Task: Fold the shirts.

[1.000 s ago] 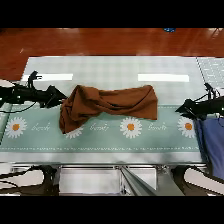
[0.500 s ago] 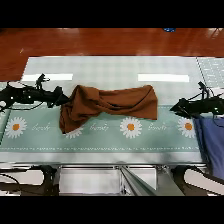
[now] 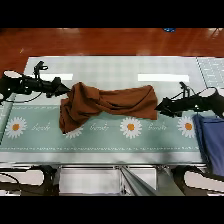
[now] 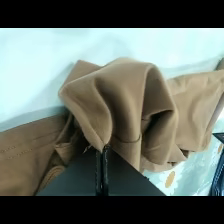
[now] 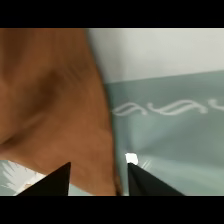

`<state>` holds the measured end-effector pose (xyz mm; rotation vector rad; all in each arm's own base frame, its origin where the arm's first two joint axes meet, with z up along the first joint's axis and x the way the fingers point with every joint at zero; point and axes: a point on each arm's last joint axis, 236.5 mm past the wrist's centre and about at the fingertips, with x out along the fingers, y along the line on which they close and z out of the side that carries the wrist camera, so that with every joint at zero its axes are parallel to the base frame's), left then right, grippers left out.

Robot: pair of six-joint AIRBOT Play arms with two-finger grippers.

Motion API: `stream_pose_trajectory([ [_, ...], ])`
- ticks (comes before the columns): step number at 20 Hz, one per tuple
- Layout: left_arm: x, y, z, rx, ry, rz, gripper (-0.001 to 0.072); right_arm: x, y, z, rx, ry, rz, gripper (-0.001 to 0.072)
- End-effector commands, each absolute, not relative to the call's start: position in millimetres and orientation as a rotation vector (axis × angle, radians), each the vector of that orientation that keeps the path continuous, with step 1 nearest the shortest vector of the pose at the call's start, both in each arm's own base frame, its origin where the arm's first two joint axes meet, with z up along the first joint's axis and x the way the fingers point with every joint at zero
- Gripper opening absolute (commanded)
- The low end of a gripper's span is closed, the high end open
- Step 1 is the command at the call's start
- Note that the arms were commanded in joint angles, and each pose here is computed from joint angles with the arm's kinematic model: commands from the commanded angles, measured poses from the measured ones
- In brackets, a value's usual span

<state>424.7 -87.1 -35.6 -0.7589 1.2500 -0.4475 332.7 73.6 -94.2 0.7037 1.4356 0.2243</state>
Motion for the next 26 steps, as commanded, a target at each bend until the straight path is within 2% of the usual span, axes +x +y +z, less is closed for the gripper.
stream_pose_trajectory([
  [1, 425, -91, -31, -0.75, 1.252, -0.469, 0.0016, 335, 108, -106, 0.734, 1.461, 0.275, 0.0408],
  [2, 424, -93, -31, -0.746, 1.255, -0.473, 0.0017, 338, 117, -107, 0.751, 1.455, 0.288, 0.0404],
  [3, 424, -95, -31, -0.747, 1.258, -0.475, 0.0016, 341, 125, -106, 0.763, 1.446, 0.311, 0.0358],
  [5, 426, -92, -30, -0.799, 1.269, -0.432, 0.0017, 345, 142, -93, 0.729, 1.443, 0.404, 0.0102],
  [6, 429, -87, -25, -0.828, 1.264, -0.411, 0.0016, 352, 148, -74, 0.715, 1.436, 0.464, 0.0021],
  [8, 444, -79, 17, -0.87, 1.189, -0.454, 0.0016, 381, 150, -16, 0.661, 1.337, 0.556, 0.002],
  [10, 471, -69, 103, -0.881, 0.977, -0.524, 0.0016, 423, 138, 68, 0.573, 1.141, 0.564, 0.002],
  [12, 486, -58, 204, -0.827, 0.722, -0.564, 0.0016, 450, 121, 168, 0.471, 0.91, 0.547, 0.002],
  [14, 478, -48, 301, -0.718, 0.483, -0.56, 0.0016, 448, 106, 264, 0.373, 0.704, 0.527, 0.002],
  [17, 432, -40, 423, -0.584, 0.175, -0.531, 0.0016, 406, 87, 374, 0.243, 0.455, 0.473, 0.002],
  [20, 361, -39, 503, -0.454, -0.052, -0.484, 0.0016, 344, 73, 438, 0.149, 0.282, 0.401, 0.002],
  [23, 298, -34, 531, -0.27, -0.146, -0.342, 0.0016, 281, 53, 469, 0.037, 0.184, 0.27, 0.002],
  [26, 239, -35, 536, -0.094, -0.168, -0.181, 0.0016, 235, 36, 481, 0.009, 0.141, 0.155, 0.002],
])
